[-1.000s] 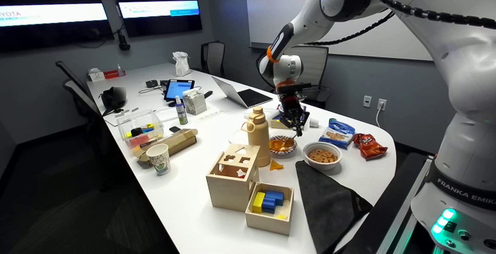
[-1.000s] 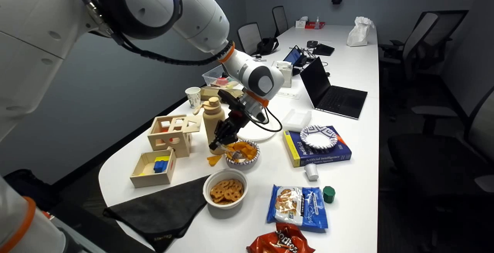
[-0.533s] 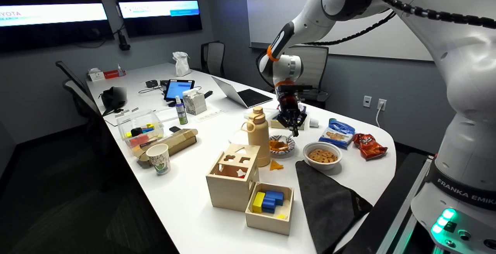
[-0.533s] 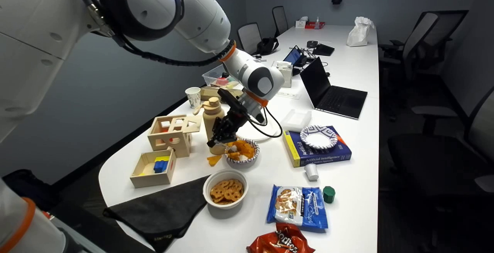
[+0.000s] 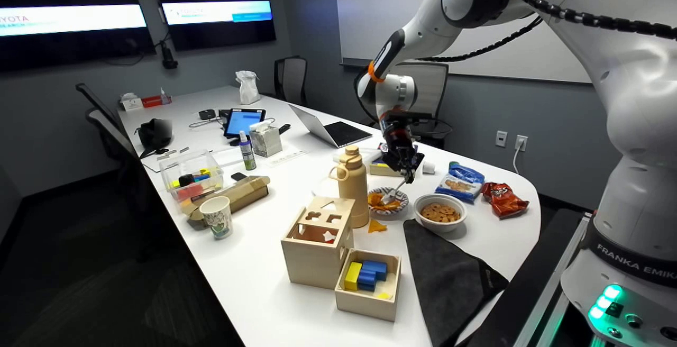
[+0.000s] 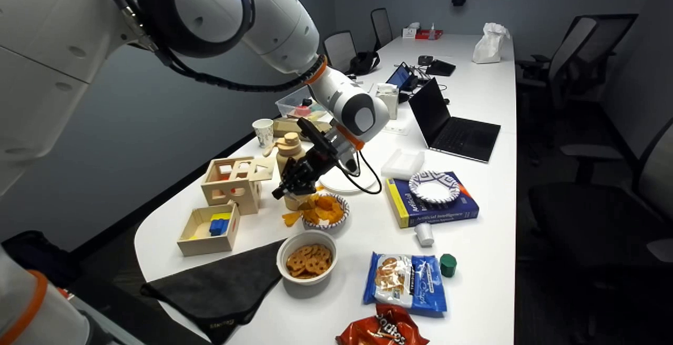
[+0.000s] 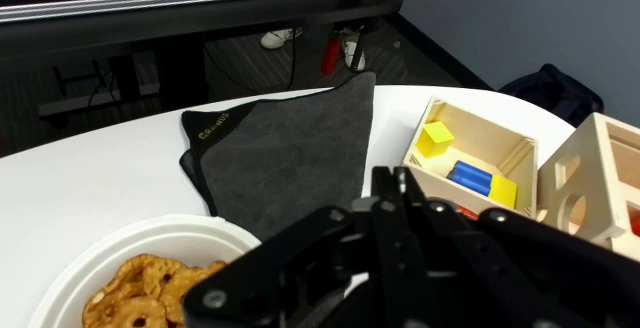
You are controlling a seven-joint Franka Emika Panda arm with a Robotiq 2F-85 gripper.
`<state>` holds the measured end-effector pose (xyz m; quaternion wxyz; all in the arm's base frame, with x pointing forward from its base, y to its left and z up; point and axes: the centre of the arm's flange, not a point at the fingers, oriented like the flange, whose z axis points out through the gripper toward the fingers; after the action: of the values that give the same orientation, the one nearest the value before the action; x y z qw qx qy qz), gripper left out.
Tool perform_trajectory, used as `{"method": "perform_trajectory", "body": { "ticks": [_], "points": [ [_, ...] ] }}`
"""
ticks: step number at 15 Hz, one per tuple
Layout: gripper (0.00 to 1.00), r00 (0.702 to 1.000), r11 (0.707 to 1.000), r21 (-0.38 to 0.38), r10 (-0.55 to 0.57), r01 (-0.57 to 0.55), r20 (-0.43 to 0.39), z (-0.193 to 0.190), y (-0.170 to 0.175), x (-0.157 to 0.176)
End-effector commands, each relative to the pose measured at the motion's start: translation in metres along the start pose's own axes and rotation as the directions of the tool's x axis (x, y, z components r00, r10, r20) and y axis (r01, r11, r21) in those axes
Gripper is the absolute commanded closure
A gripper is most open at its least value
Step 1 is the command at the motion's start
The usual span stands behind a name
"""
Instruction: Use the silver spatula to stir the bowl
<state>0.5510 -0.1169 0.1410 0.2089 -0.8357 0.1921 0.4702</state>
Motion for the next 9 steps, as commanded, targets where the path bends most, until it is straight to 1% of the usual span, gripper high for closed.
{"method": "perform_trajectory", "body": {
  "ticks": [1,3,6,9],
  "points": [
    [0.99,0.996,0.996,-0.017,0.083,-0.082,0.041,-0.0048,-0.0023,-0.0005],
    [0.99,0.989,0.989,-0.032,0.147,-0.146,0.035,-0.0046,-0.001,0.0015],
    [0.99,0.971,0.969,-0.055,0.24,-0.239,0.001,-0.0044,0.0003,0.0039],
    [0.99,0.96,0.958,-0.068,0.275,-0.278,-0.044,-0.0069,-0.0005,0.0044]
  ]
}}
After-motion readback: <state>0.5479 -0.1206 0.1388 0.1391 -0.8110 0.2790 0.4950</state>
